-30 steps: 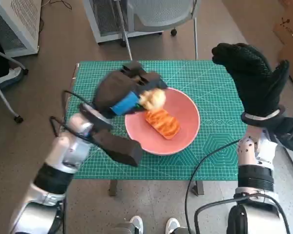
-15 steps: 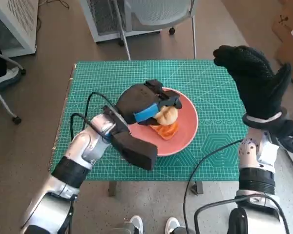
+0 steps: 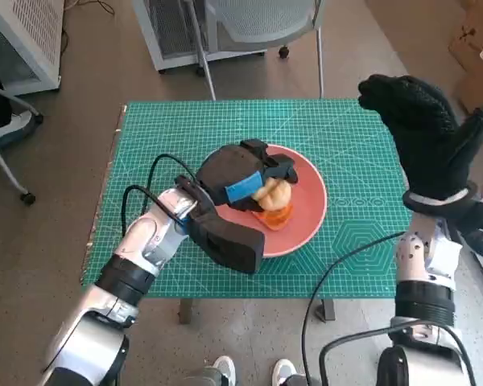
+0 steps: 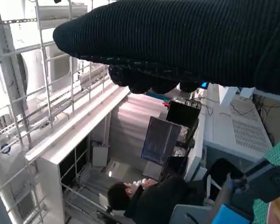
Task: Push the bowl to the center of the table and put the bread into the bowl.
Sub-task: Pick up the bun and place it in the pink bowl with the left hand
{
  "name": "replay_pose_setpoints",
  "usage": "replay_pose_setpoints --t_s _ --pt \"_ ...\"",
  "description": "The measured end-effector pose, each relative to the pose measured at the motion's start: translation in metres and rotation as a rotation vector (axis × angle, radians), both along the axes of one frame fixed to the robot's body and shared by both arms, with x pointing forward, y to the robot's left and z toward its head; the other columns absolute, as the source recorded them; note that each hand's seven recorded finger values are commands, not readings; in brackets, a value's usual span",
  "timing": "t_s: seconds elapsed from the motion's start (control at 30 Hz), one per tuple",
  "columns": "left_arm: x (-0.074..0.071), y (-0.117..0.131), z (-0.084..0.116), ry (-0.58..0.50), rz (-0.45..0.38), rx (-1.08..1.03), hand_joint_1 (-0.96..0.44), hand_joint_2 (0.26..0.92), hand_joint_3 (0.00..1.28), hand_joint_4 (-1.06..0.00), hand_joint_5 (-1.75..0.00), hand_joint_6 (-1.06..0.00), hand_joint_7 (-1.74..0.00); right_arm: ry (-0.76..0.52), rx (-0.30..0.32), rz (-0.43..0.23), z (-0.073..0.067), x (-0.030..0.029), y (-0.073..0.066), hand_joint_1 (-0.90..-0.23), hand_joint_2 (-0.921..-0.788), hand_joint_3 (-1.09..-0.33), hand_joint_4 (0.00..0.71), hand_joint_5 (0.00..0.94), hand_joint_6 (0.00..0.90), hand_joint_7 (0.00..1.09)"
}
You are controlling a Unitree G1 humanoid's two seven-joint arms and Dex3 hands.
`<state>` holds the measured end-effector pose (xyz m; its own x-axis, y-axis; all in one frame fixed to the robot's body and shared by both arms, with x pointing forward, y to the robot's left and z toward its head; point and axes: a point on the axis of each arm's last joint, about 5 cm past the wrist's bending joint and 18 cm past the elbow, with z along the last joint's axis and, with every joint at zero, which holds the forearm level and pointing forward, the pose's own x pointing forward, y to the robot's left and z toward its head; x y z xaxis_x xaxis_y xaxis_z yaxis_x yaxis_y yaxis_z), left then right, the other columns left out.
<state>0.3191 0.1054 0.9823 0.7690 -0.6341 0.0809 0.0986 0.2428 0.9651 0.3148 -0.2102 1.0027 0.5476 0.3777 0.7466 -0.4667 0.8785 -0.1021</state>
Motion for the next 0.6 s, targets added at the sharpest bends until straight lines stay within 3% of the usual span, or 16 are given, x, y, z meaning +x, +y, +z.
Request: replay_pose_setpoints --t_s 0.23,0.6 --pt "0.000 0.003 0.000 -0.003 0.017 -0.008 -0.64 0.920 0.15 -0.02 0.00 -0.18 -0.01 -0.003 0.001 -0.008 0.000 0.0000 0.001 -0.645 -0.921 -0.781 0.290 0.000 0.397 0.00" --pt "0.001 0.014 0.004 0.001 0.033 -0.158 -0.73 0.921 0.29 0.00 0.00 -0.06 0.00 0.011 0.001 -0.007 -0.003 0.0006 0.001 -0.645 -0.921 -0.778 0.292 0.001 0.399 0.00"
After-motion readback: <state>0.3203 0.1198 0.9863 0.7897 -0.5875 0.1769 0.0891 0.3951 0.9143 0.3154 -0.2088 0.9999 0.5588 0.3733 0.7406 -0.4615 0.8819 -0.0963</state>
